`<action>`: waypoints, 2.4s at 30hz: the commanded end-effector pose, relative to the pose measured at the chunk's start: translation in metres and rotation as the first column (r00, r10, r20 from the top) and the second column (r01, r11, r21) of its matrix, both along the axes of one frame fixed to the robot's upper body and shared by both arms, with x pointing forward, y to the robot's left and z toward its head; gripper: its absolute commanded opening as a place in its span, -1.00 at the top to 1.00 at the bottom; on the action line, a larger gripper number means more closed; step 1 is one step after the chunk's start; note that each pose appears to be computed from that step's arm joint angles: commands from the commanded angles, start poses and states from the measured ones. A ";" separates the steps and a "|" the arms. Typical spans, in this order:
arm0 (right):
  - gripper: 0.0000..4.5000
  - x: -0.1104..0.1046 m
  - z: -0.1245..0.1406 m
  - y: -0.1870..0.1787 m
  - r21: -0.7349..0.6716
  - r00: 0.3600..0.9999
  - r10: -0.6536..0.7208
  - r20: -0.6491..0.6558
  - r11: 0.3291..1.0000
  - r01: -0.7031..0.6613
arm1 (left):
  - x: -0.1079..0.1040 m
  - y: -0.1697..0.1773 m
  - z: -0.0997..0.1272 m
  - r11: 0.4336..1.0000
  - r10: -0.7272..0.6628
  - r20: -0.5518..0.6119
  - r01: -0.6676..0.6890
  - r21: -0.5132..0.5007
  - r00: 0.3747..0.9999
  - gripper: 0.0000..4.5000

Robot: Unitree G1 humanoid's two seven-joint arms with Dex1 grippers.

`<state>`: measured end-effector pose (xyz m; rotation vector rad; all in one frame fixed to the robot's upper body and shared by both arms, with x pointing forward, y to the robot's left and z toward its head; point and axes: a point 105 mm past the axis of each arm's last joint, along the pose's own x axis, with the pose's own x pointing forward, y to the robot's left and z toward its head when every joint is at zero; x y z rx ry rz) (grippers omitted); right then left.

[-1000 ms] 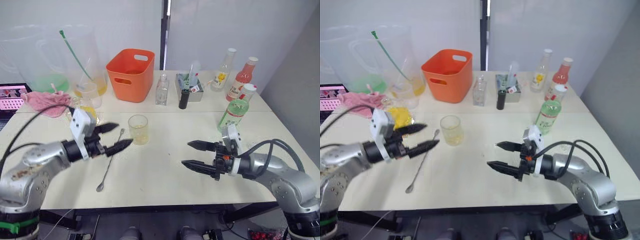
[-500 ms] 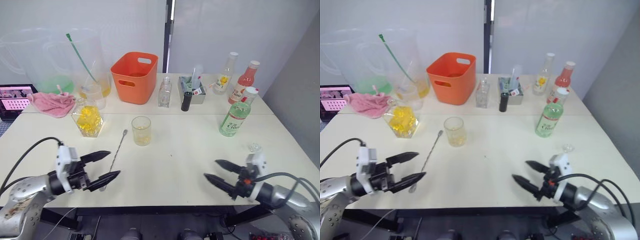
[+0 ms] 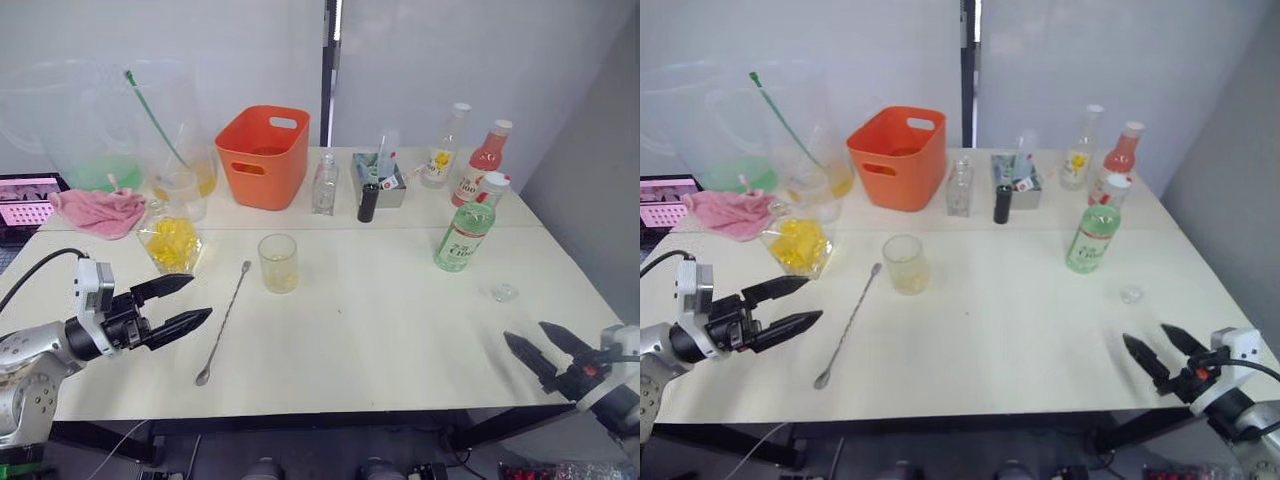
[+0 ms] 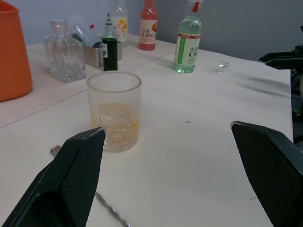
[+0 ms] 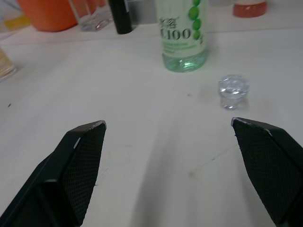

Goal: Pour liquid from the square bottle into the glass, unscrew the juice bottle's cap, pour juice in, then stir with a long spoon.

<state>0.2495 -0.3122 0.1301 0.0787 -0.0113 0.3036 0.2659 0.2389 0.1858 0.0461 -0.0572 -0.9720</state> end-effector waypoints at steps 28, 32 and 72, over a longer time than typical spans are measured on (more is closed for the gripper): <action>-1.00 0.179 0.125 0.043 -0.166 0.969 0.043 0.241 0.986 -0.003 | -0.030 -0.032 0.006 0.996 0.076 0.061 -0.073 -0.049 0.995 -0.99; -0.89 0.184 0.128 0.045 -0.170 0.972 0.064 0.228 0.985 -0.025 | -0.030 -0.030 0.003 0.995 0.095 0.060 -0.093 -0.039 0.994 -1.00; 0.35 0.016 0.119 0.276 -0.324 0.503 0.856 0.124 0.514 -0.795 | -0.018 -0.044 0.001 0.992 -0.106 0.044 0.102 0.080 0.993 -1.00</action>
